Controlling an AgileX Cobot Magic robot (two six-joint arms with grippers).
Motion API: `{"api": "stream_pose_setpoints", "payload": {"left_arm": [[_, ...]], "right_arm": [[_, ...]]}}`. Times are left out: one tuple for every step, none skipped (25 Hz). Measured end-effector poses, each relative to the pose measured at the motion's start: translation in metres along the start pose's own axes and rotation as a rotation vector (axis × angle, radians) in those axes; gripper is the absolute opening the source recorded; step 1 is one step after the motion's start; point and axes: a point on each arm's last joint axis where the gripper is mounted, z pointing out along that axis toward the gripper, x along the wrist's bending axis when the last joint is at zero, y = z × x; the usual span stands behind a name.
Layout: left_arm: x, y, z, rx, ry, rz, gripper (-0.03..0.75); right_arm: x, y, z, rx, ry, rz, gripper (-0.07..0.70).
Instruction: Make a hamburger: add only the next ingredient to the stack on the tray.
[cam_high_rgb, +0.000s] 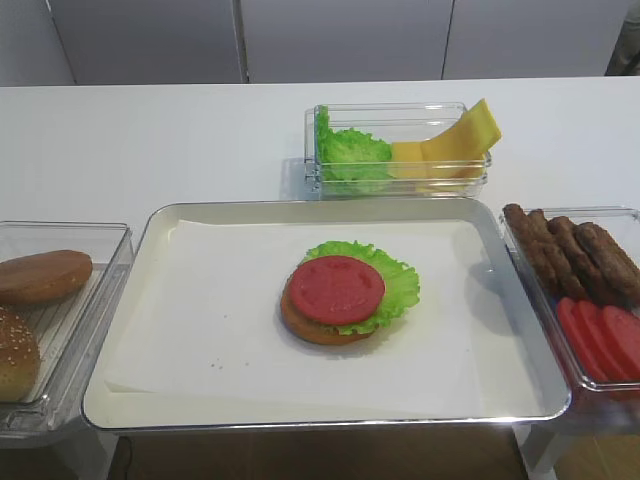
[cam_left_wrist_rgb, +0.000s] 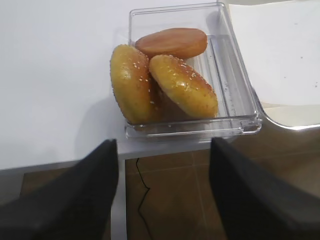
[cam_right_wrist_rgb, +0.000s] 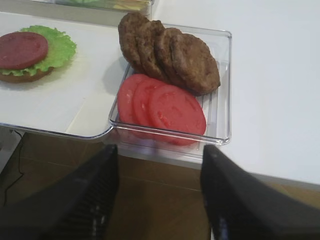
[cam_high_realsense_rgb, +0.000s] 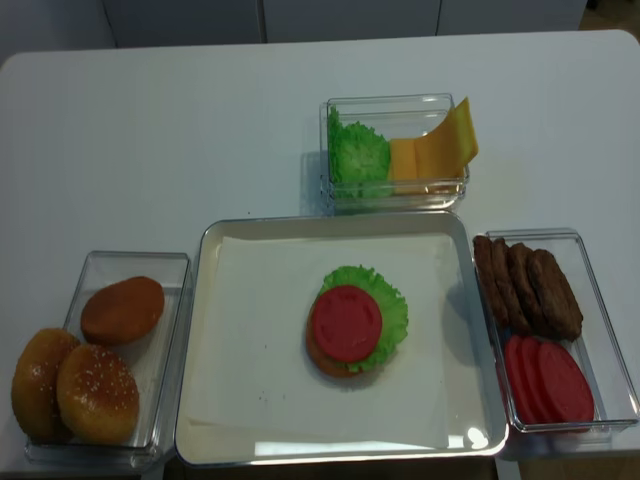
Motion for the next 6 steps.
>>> {"api": "stream_pose_setpoints", "payload": {"left_arm": [[0.0, 0.0, 0.0, 0.0, 0.0, 0.0, 0.428], [0.0, 0.0, 0.0, 0.0, 0.0, 0.0, 0.428], [0.0, 0.0, 0.0, 0.0, 0.0, 0.0, 0.428], [0.0, 0.0, 0.0, 0.0, 0.0, 0.0, 0.428], [0.0, 0.0, 0.0, 0.0, 0.0, 0.0, 0.428], [0.0, 0.0, 0.0, 0.0, 0.0, 0.0, 0.428]], "right_arm": [[0.0, 0.0, 0.0, 0.0, 0.0, 0.0, 0.412], [0.0, 0.0, 0.0, 0.0, 0.0, 0.0, 0.406], [0.0, 0.0, 0.0, 0.0, 0.0, 0.0, 0.399], [0.0, 0.0, 0.0, 0.0, 0.0, 0.0, 0.391], [0.0, 0.0, 0.0, 0.0, -0.001, 0.0, 0.384], [0.0001, 0.0, 0.0, 0.0, 0.001, 0.001, 0.376]]}}
